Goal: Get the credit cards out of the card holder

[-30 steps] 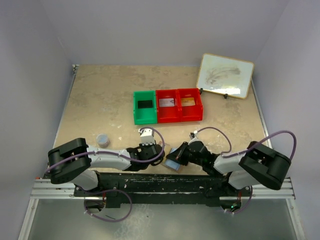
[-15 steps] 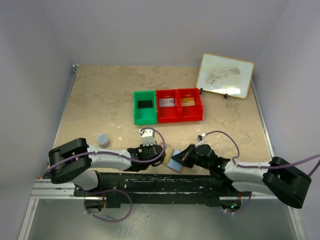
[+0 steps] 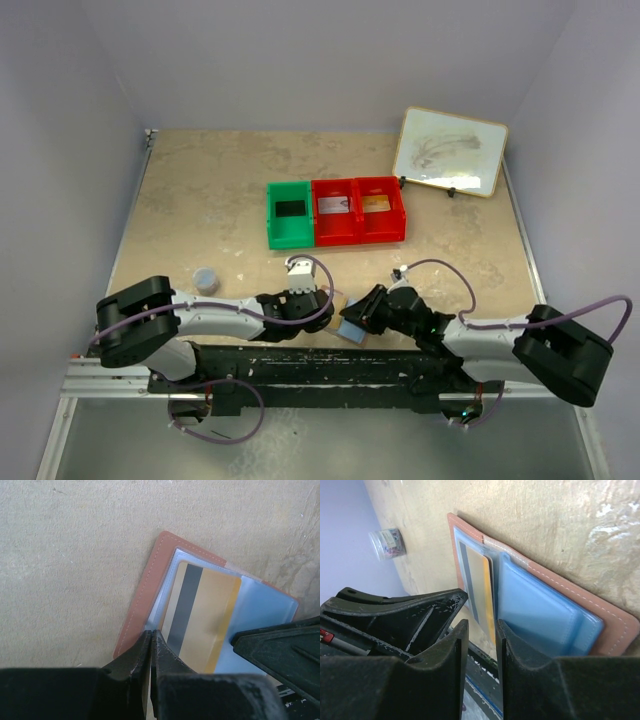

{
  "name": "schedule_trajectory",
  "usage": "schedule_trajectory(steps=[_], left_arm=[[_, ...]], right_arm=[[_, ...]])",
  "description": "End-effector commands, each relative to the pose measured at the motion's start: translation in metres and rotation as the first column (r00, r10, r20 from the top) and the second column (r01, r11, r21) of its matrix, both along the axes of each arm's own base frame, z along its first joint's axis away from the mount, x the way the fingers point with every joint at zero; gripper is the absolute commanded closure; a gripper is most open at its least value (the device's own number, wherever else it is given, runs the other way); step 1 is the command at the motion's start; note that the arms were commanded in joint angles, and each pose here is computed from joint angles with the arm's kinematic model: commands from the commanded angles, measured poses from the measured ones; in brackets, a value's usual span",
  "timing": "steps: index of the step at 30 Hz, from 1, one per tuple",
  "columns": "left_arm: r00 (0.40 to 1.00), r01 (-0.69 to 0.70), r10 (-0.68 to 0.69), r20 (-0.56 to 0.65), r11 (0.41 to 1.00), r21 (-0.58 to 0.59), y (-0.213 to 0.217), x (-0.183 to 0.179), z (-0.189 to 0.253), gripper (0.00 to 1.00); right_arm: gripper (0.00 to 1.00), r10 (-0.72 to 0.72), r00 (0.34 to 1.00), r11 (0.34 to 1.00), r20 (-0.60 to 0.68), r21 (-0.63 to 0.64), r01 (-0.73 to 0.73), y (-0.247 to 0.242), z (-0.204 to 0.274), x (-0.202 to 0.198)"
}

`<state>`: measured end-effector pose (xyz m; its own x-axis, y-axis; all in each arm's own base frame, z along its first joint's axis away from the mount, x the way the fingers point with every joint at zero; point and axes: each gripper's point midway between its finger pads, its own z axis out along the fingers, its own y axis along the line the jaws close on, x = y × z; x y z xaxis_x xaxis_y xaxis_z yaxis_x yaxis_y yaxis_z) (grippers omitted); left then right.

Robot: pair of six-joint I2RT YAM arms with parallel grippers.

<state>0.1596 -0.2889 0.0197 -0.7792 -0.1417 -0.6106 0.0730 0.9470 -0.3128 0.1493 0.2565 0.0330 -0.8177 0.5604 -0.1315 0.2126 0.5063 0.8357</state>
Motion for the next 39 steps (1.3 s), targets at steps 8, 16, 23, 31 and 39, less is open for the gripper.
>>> schedule_trajectory(steps=[8, 16, 23, 31, 39], left_arm=[[0.996, 0.068, -0.064, -0.07, 0.996, 0.059, 0.006, -0.017, -0.014, 1.0], [0.995, 0.075, -0.071, -0.077, 0.995, 0.061, 0.006, -0.019, -0.017, 1.0], [0.997, 0.037, -0.031, -0.068, 0.996, 0.081, 0.014, -0.016, -0.018, 1.0], [0.997, 0.017, -0.01, -0.073, 0.995, 0.095, 0.017, -0.016, -0.023, 1.0], [0.998, 0.014, -0.009, -0.061, 0.997, 0.08, 0.015, -0.014, -0.015, 1.0]], right_arm=[[0.68, 0.046, 0.999, 0.999, -0.006, -0.004, -0.046, 0.017, -0.004, 0.011], [0.78, 0.071, 0.997, 0.997, -0.039, -0.011, -0.072, 0.025, -0.014, 0.011], [1.0, 0.052, 0.999, 0.998, 0.004, -0.026, -0.051, 0.015, -0.008, 0.015], [1.0, 0.069, 0.998, 0.996, 0.012, -0.061, -0.068, -0.019, -0.013, 0.012], [1.0, 0.059, 0.998, 0.995, 0.015, -0.087, -0.057, -0.033, -0.014, 0.012]])
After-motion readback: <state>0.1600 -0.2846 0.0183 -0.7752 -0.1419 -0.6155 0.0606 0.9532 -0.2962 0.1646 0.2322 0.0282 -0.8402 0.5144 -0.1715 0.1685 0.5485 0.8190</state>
